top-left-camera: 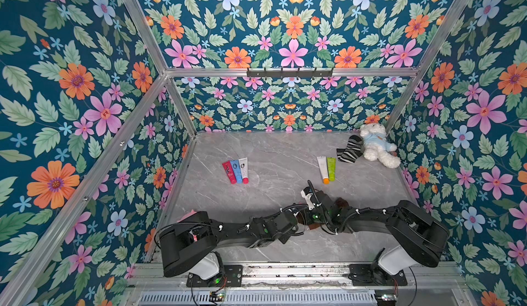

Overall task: Wipe the surface of the toothpaste tube
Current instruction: Wipe the dirt from the toothpaste tube.

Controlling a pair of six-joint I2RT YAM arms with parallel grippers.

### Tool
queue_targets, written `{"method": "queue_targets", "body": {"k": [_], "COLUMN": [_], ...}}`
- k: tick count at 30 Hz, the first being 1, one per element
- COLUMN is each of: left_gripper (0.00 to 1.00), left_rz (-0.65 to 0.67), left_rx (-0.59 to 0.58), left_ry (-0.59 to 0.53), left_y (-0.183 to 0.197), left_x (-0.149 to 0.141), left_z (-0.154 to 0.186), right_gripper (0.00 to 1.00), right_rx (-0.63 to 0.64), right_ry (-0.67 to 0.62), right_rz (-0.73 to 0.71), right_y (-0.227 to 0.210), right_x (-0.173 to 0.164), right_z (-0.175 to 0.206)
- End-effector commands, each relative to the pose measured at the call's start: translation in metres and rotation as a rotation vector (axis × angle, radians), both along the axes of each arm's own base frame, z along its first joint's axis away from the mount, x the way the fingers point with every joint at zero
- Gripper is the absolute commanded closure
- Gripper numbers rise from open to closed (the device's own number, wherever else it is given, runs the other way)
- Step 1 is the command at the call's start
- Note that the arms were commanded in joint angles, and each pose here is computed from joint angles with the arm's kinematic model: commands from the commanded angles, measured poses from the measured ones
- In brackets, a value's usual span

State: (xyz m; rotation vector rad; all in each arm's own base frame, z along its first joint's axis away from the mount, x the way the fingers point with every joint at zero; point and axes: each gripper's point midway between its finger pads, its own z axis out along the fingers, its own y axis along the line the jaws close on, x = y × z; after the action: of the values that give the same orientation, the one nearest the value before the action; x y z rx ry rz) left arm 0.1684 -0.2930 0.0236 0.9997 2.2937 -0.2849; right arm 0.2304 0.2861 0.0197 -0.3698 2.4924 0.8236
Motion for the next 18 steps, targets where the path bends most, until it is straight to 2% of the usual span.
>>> {"method": "queue_targets", "body": {"k": [1, 4, 8, 11, 14, 18], "left_gripper": [0.98, 0.99, 1.00, 1.00, 1.00, 1.00], "left_rz": [-0.083, -0.091, -0.091, -0.086, -0.084, -0.078], "left_rx": [-0.140, -0.144, -0.148, -0.157, -0.154, -0.153], "left_ry": [-0.002, 0.006, 0.013, 0.013, 0.012, 0.010], "left_y": [-0.033, -0.034, -0.032, -0.030, -0.029, -0.030], "left_x": [-0.004, -0.006, -0.008, -0.008, -0.008, -0.007], "left_z": [0.018, 0.017, 0.016, 0.017, 0.016, 0.016], "right_gripper": [1.00, 1.00, 1.00, 1.00, 1.00, 1.00], "right_rx": [0.143, 0.085, 0.074, -0.003, -0.086, -0.076], "right_ry": [0.141, 0.135, 0.136, 0.111, 0.081, 0.080], "right_rz": [0.135, 0.066, -0.068, -0.146, -0.166, -0.144], "right_y": [0.025, 0.009, -0.027, -0.054, -0.066, -0.063], "right_x": [-0.039, -0.025, 0.009, 0.026, 0.034, 0.032], "right_z": [0.001, -0.006, -0.007, -0.007, -0.003, 0.000]}}
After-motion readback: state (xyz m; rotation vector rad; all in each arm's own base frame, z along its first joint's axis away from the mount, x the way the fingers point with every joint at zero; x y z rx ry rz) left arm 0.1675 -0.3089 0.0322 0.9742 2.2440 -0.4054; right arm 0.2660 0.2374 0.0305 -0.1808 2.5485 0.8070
